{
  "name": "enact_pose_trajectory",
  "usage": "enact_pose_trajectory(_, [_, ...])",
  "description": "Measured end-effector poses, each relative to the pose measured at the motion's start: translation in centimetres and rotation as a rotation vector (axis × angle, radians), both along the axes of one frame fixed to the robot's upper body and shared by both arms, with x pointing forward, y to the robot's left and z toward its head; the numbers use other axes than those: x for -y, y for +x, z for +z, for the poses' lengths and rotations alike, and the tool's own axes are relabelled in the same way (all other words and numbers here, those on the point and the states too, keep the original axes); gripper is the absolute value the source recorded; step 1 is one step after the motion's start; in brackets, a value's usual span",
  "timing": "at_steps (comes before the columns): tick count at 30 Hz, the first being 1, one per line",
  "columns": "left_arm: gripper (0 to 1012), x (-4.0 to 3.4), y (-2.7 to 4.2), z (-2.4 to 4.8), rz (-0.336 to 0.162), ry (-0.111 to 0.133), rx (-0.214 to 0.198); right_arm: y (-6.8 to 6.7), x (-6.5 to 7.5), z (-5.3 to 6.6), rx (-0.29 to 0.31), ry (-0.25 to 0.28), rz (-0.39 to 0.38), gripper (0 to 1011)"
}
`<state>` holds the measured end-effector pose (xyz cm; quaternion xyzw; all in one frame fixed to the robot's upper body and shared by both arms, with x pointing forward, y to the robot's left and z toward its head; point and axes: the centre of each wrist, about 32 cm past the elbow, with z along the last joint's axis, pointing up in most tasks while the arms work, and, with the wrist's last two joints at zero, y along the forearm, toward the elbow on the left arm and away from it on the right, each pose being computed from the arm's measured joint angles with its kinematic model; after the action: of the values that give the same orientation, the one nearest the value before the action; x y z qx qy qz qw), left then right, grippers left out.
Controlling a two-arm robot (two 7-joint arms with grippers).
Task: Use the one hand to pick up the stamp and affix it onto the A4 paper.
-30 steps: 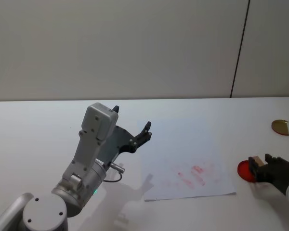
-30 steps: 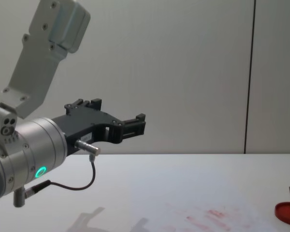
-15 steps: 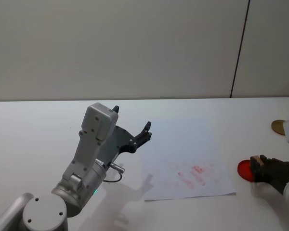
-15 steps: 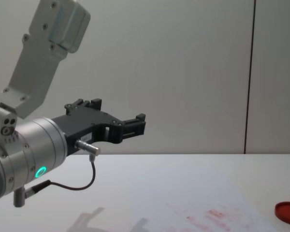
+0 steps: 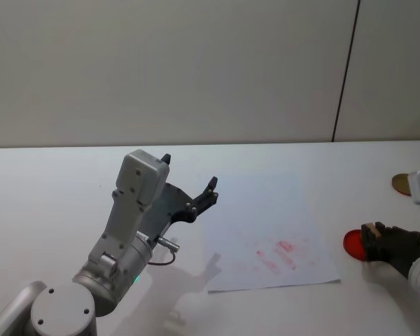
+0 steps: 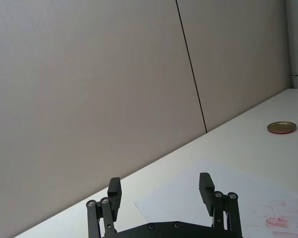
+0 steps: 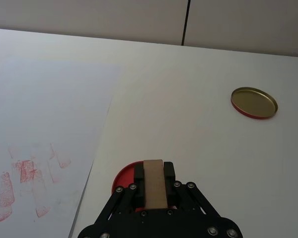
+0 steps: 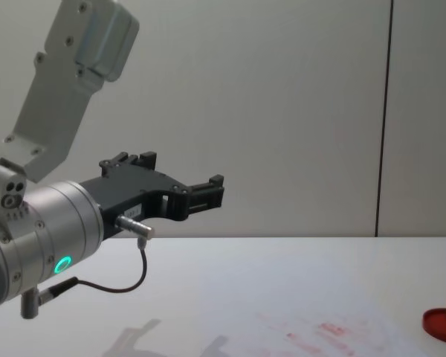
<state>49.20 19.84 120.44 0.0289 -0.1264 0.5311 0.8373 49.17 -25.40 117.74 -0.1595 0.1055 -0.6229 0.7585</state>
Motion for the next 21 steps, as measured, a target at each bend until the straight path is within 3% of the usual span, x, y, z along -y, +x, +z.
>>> enact_pose_trajectory(21, [993, 0.00, 0.00, 0.00, 0.000, 0.000, 0.000, 1.00, -0.21, -0.86, -0.023, 0.028, 0.003, 214])
